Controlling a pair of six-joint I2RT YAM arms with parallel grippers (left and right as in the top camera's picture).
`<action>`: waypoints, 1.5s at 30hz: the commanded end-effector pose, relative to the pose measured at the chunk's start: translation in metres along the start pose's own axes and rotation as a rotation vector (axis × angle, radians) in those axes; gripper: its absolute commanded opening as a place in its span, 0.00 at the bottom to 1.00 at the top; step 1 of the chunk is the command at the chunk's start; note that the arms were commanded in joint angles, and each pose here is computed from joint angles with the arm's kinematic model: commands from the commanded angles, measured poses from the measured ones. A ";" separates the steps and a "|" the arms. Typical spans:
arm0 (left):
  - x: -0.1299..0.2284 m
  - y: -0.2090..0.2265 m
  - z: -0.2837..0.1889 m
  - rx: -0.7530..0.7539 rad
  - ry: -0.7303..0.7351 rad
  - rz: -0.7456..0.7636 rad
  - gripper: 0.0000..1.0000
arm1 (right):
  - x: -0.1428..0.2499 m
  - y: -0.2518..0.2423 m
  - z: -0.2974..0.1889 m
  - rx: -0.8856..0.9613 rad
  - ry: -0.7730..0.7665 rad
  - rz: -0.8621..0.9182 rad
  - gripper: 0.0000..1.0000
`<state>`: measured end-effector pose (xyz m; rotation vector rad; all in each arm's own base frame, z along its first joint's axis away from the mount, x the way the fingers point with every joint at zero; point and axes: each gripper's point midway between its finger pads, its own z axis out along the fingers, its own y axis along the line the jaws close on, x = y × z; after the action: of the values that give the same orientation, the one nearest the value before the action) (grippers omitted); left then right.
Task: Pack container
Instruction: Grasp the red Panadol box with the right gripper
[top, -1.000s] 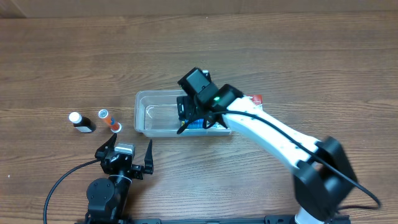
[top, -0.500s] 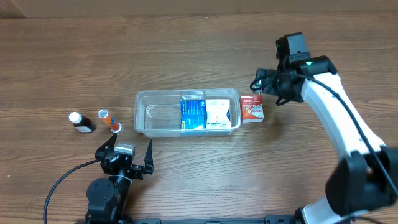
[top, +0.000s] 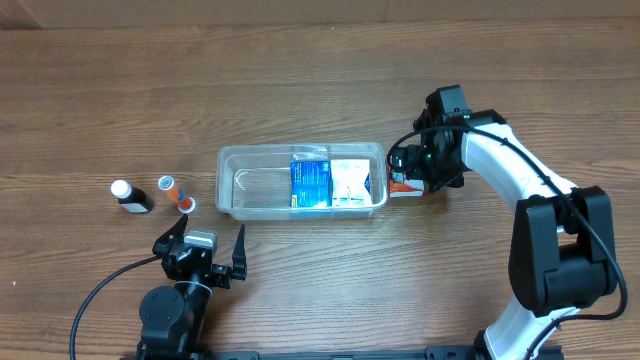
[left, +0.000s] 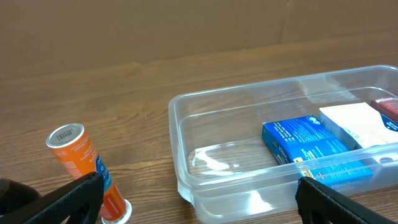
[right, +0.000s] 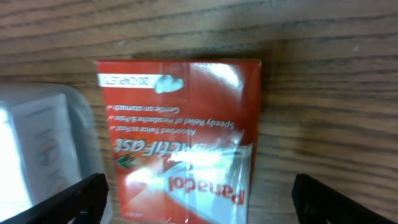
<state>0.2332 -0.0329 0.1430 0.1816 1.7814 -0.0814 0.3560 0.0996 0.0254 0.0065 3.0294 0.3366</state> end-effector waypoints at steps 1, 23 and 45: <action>-0.001 0.001 0.000 -0.001 -0.007 -0.012 1.00 | 0.007 -0.009 0.008 0.055 0.009 -0.030 0.97; -0.001 0.001 0.000 -0.001 -0.007 -0.012 1.00 | -0.022 0.004 -0.003 0.110 -0.098 -0.138 1.00; -0.001 0.001 0.000 -0.001 -0.007 -0.012 1.00 | -0.006 -0.020 0.024 0.118 -0.001 0.259 0.90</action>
<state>0.2331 -0.0328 0.1430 0.1814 1.7818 -0.0810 0.3666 0.0813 0.0102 0.3706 3.0051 0.1688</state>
